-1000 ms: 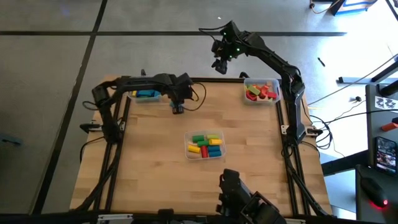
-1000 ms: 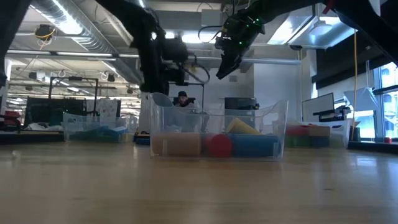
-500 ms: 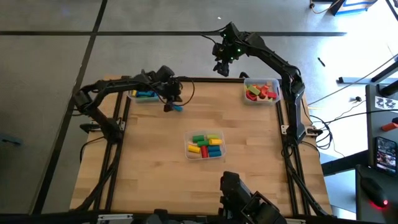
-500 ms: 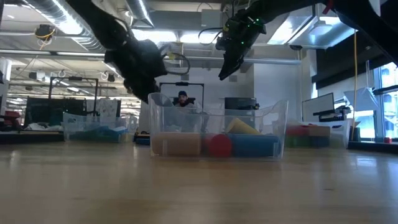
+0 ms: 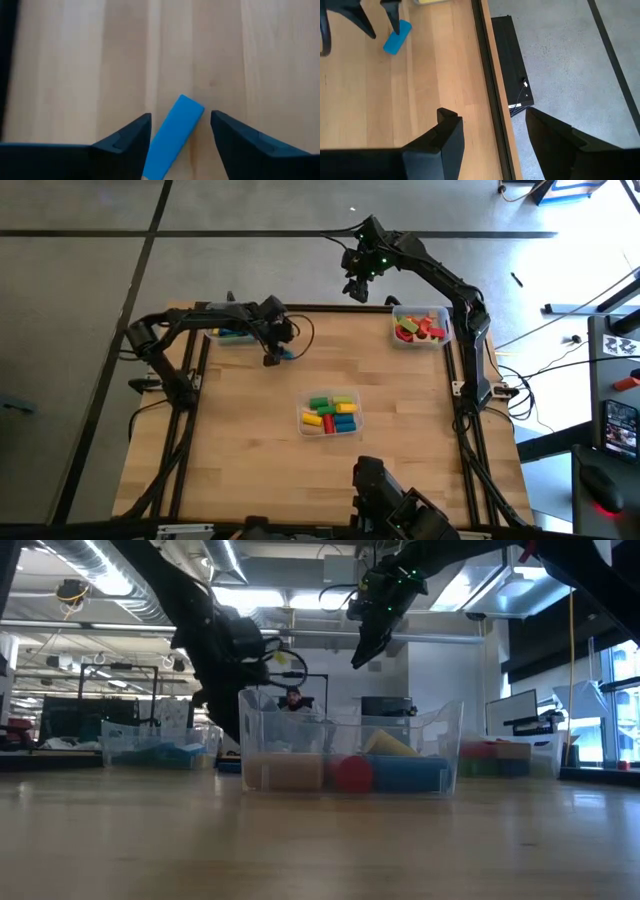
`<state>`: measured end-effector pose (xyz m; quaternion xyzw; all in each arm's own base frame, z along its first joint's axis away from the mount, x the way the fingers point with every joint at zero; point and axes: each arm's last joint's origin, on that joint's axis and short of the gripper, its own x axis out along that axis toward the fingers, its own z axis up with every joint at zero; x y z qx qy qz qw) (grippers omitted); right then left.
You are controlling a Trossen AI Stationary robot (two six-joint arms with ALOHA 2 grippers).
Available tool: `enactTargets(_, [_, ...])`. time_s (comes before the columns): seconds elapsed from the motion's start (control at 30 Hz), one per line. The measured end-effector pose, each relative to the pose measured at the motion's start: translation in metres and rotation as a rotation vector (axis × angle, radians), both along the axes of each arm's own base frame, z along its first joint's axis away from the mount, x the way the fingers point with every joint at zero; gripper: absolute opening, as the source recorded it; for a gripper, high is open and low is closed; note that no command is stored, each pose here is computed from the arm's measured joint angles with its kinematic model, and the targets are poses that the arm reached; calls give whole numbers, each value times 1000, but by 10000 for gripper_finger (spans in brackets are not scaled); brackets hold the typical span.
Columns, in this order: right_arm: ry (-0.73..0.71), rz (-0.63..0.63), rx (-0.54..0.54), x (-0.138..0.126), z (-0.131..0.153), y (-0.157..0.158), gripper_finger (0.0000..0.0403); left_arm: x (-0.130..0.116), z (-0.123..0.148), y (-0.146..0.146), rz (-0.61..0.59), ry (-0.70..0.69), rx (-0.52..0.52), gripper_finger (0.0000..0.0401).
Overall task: Sort blocks by size
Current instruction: Put the blue rectangular block into the top left transparent bin
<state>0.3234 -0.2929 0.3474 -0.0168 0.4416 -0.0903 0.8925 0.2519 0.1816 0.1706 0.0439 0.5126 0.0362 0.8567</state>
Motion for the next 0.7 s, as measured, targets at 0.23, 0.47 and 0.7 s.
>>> enactTargets(0.23, [1, 5, -2, 0, 0, 0, 205, 3, -21, 3, -64, 93, 40, 207])
enactTargets(0.47, [5, 15, -9, 0, 0, 1, 205, 4, -32, 5, -115, 138, 61, 196])
enactTargets(0.7, [-2, 36, 5, 0, 0, 1, 205, 4, -34, 6, -8, 132, 11, 176])
